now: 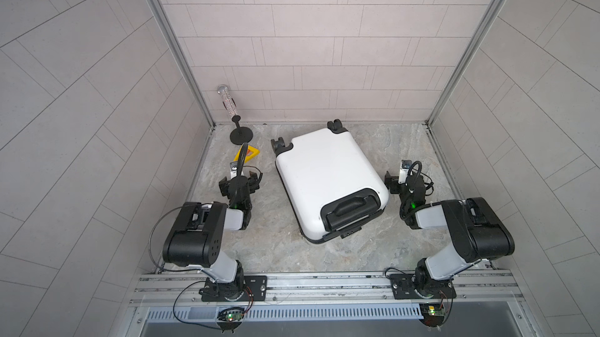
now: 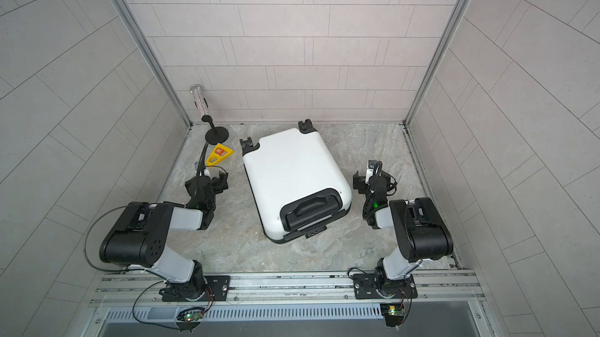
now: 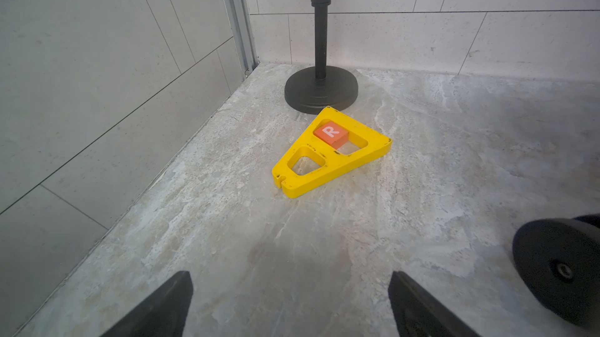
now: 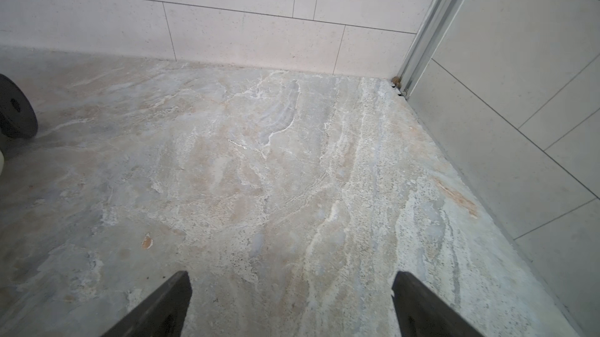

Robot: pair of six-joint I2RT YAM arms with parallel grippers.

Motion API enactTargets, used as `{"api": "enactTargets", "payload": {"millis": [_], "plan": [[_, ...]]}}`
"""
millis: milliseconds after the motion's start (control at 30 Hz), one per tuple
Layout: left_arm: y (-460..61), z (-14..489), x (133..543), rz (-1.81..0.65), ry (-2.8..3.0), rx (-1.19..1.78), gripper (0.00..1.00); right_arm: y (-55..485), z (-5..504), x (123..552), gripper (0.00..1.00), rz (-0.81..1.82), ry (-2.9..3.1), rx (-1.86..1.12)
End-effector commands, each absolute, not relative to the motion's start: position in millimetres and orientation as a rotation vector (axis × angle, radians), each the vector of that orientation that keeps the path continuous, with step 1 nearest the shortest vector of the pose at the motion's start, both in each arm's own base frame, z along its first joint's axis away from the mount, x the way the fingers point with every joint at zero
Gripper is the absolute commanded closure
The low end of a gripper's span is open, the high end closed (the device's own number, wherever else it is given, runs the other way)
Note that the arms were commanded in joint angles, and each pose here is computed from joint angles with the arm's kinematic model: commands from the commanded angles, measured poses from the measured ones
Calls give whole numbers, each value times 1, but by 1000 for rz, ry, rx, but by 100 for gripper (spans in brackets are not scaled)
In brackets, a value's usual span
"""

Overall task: Open the suitcase zippers
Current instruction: Pick up the suitcase from the center of the board.

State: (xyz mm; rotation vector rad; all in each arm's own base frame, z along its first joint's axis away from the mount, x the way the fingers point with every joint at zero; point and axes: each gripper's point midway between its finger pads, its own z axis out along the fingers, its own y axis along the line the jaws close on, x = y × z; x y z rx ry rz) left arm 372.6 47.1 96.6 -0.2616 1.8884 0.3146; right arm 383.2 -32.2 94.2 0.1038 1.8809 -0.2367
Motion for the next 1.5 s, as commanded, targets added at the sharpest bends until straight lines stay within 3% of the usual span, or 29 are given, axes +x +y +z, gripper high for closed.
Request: {"api": "enactTargets", "payload": {"millis": [0,167,267,433,600,733,900,1067,1467], "plan": [[53,149,364,316,1790,-324,2,-48,129,367,0,-273,1772,198],[19,198,363,30,1862,-320,11,-45,198,345,0,-173,1714,284],[-7,212,355,-152,1939,-279,14,-21,234,337,0,-75,1790,158],[-49,228,349,-437,1982,-197,16,56,262,311,0,62,1910,-345],[-79,216,341,-659,2079,-165,19,130,257,254,0,140,2002,-977],[-87,201,336,-721,2133,-175,21,161,254,203,1,149,1955,-1416],[-89,189,330,-727,2160,-153,21,188,248,153,22,146,1768,-1863],[-91,186,325,-727,2171,-119,21,216,237,148,31,113,1647,-2062],[-89,183,320,-676,2180,-56,21,255,203,168,38,34,1598,-2204]]}}
